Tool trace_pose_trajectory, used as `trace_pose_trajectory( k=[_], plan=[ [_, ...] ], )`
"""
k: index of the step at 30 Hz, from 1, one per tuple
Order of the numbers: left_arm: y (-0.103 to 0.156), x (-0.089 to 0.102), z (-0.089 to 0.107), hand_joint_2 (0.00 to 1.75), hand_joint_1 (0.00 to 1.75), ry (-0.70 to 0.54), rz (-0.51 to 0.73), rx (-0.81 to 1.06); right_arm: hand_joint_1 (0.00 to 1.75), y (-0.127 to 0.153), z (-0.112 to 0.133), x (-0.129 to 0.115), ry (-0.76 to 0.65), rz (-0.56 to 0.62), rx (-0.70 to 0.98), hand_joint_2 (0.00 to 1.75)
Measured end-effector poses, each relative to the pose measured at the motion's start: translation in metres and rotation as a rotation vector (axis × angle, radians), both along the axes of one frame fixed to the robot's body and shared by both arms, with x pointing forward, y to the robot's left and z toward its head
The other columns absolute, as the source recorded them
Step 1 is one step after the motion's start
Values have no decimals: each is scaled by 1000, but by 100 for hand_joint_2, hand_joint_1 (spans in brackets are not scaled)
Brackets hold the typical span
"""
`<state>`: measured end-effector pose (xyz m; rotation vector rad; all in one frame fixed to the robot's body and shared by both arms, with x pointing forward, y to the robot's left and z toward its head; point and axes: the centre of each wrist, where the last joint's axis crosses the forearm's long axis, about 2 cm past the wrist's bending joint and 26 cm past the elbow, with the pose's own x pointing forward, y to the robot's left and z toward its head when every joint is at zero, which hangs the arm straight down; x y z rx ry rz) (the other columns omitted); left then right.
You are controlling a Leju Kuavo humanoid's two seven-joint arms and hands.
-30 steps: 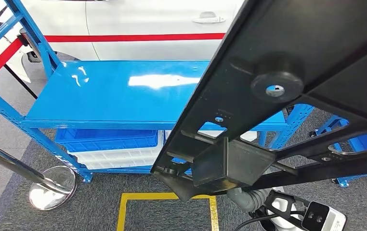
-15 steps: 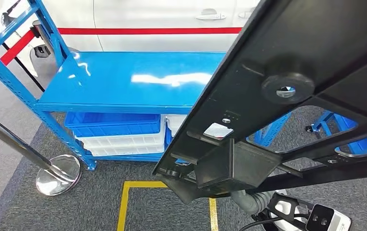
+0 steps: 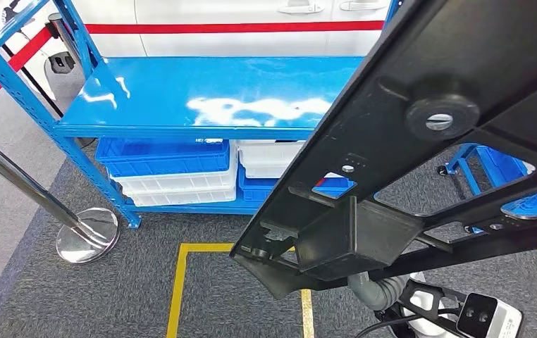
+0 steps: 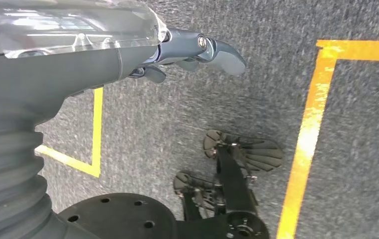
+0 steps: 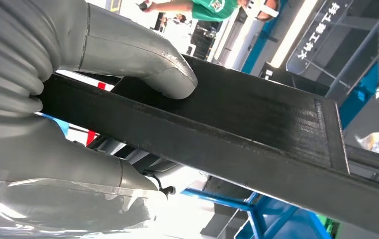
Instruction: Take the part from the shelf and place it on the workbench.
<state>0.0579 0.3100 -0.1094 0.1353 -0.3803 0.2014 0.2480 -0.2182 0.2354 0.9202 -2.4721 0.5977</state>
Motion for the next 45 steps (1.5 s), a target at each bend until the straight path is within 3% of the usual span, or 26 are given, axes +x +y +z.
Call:
trace_pose_trajectory(
  k=[9,30,45],
  plan=[
    [2,-2,0,175,0,5,1,3,168,-3,-3,0,2,19,-24,175],
    [20,-2,1,175,0,20,15,63,168,-17,4,3,-87,-97,-134,175],
    [45,-10,2,175,0,15,104,130,168,13,4,-10,-129,-67,-150,175]
  ],
)
